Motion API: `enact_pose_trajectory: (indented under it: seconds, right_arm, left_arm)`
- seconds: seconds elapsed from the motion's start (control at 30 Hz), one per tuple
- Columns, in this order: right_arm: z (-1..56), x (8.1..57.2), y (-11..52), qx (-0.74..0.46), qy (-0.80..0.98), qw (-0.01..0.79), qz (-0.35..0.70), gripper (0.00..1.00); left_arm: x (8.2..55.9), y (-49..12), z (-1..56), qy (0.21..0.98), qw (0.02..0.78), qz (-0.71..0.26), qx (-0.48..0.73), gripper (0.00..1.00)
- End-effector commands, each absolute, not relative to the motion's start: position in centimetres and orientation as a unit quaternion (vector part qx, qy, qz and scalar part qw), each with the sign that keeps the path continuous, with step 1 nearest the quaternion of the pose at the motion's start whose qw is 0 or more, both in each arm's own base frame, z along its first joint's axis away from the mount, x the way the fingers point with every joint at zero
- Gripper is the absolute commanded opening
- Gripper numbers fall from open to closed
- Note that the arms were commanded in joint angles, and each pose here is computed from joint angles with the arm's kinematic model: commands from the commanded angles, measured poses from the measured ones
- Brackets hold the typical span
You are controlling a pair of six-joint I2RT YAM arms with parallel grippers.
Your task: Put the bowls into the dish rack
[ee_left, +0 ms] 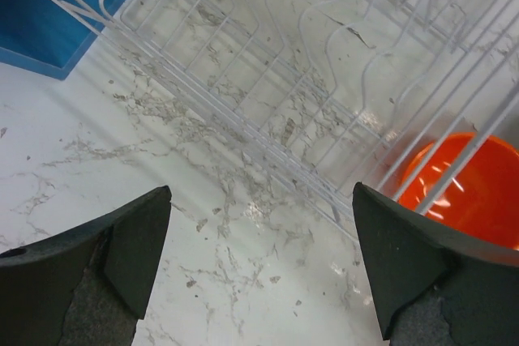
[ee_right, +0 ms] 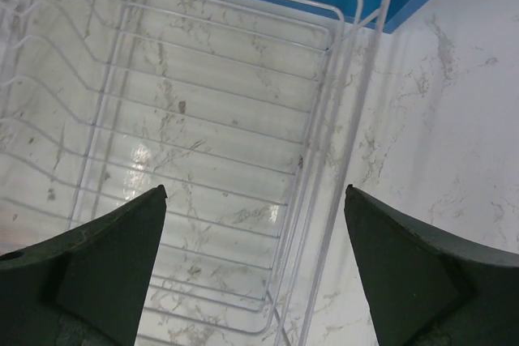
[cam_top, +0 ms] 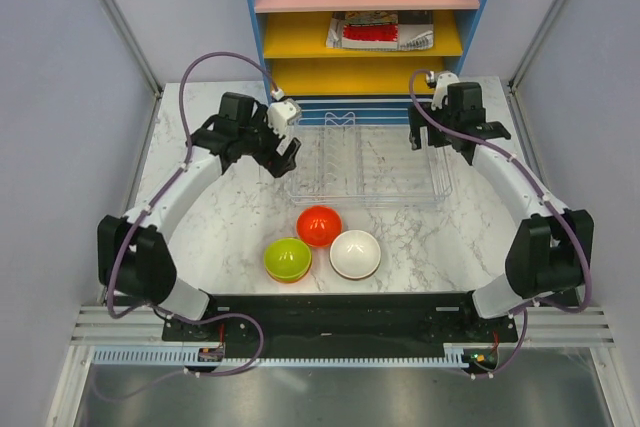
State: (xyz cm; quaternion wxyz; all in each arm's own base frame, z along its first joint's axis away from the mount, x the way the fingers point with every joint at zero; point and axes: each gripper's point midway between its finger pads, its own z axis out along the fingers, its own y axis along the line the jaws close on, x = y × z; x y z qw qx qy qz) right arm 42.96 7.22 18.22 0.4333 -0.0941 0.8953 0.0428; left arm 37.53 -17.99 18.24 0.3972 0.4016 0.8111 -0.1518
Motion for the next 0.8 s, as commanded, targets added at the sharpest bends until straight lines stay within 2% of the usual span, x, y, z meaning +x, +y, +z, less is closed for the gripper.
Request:
enact_pose_trajectory:
  seconds: [0.0,0.07,0.23,0.37,0.47,0.77]
  right_arm:
    - [21.5,39.1,10.1,-0.199,0.873,0.437,0.081,0.98]
    - [21.2,36.6,11.5,-0.249,0.868,0.42,0.088,0.98]
    - [18.8,30.7,16.2,-0.348,0.853,0.371,0.112,0.98]
    - [17.0,28.7,17.5,-0.385,0.849,0.344,0.112,0.98]
    - [15.5,27.7,18.0,-0.413,0.845,0.32,0.11,0.92]
    - [11.9,23.6,21.0,-0.486,0.829,0.253,0.114,0.88]
  left_arm:
    - [31.4,-16.9,17.4,0.796,0.367,-0.171,0.449,1.0]
    - [29.1,-15.8,15.4,0.802,0.345,-0.166,0.458,1.0]
    - [25.4,-13.8,15.3,0.795,0.37,-0.141,0.459,1.0]
    - [23.6,-13.2,16.1,0.785,0.401,-0.138,0.452,1.0]
    - [22.8,-12.8,17.2,0.777,0.42,-0.133,0.449,1.0]
    - [21.7,-11.9,17.0,0.786,0.418,-0.122,0.438,1.0]
